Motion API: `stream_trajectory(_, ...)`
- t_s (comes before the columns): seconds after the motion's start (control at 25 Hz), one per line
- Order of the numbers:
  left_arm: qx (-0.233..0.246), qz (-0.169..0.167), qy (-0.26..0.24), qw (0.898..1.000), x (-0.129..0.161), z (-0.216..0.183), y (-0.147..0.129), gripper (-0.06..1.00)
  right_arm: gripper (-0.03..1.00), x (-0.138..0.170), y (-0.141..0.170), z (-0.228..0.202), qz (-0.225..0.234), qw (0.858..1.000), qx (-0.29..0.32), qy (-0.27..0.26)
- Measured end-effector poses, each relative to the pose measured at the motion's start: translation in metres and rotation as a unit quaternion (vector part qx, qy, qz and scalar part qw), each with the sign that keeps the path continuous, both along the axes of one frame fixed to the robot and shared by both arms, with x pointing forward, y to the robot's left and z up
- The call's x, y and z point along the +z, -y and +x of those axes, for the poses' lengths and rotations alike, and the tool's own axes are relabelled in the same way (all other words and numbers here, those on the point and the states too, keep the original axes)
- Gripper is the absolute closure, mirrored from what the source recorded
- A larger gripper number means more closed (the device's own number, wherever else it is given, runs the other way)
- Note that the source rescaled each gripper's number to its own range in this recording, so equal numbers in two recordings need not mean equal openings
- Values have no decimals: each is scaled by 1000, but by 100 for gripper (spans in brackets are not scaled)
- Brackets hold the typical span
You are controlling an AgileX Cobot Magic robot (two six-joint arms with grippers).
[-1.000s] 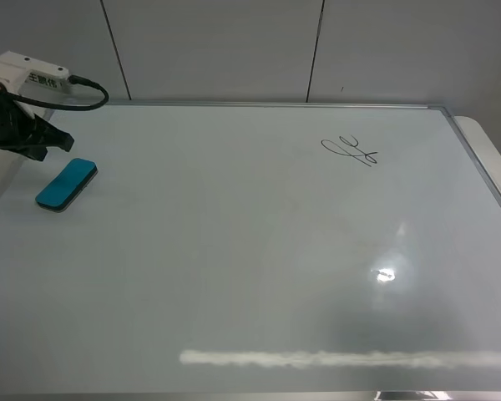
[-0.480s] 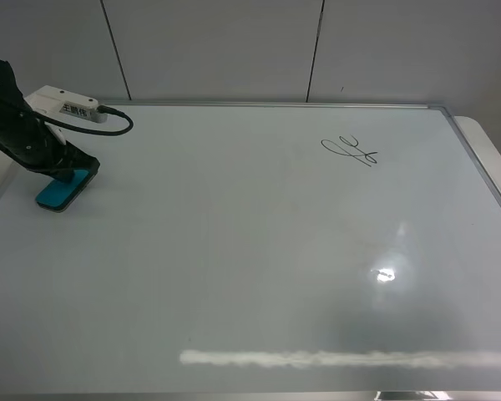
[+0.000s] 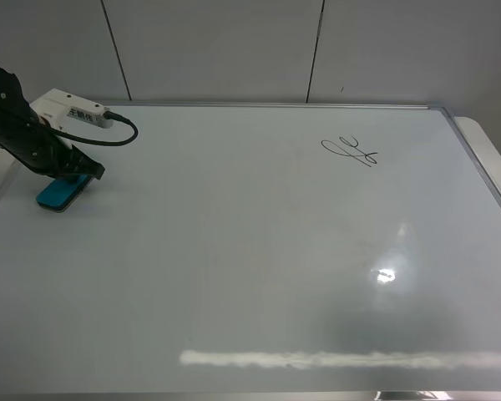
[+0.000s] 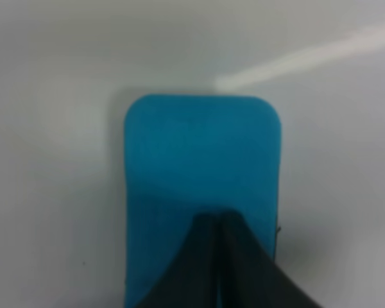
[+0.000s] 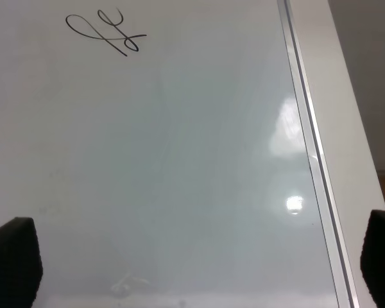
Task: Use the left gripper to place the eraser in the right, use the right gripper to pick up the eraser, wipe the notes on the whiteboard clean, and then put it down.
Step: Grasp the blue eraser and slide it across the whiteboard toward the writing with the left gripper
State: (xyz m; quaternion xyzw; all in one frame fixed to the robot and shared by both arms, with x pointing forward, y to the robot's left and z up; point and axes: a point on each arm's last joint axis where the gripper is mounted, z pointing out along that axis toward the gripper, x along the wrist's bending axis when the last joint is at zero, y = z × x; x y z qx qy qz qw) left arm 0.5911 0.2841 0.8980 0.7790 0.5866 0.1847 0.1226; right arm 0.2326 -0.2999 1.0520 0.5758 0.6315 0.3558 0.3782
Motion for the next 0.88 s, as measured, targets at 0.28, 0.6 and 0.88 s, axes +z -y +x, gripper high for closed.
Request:
stream_trajectory(0.28, -35, -3, 12, 999, -1, 1, 24, 94, -3, 0, 0, 0, 0, 1000, 0, 0)
stream_trajectory(0.6, -66, -25, 13, 997, -1, -5, 63, 94, -3, 0, 0, 0, 0, 1000, 0, 0)
stream_trajectory(0.88, -115, -47, 6, 992, -2, -22, 115, 94, -3, 0, 0, 0, 0, 1000, 0, 0)
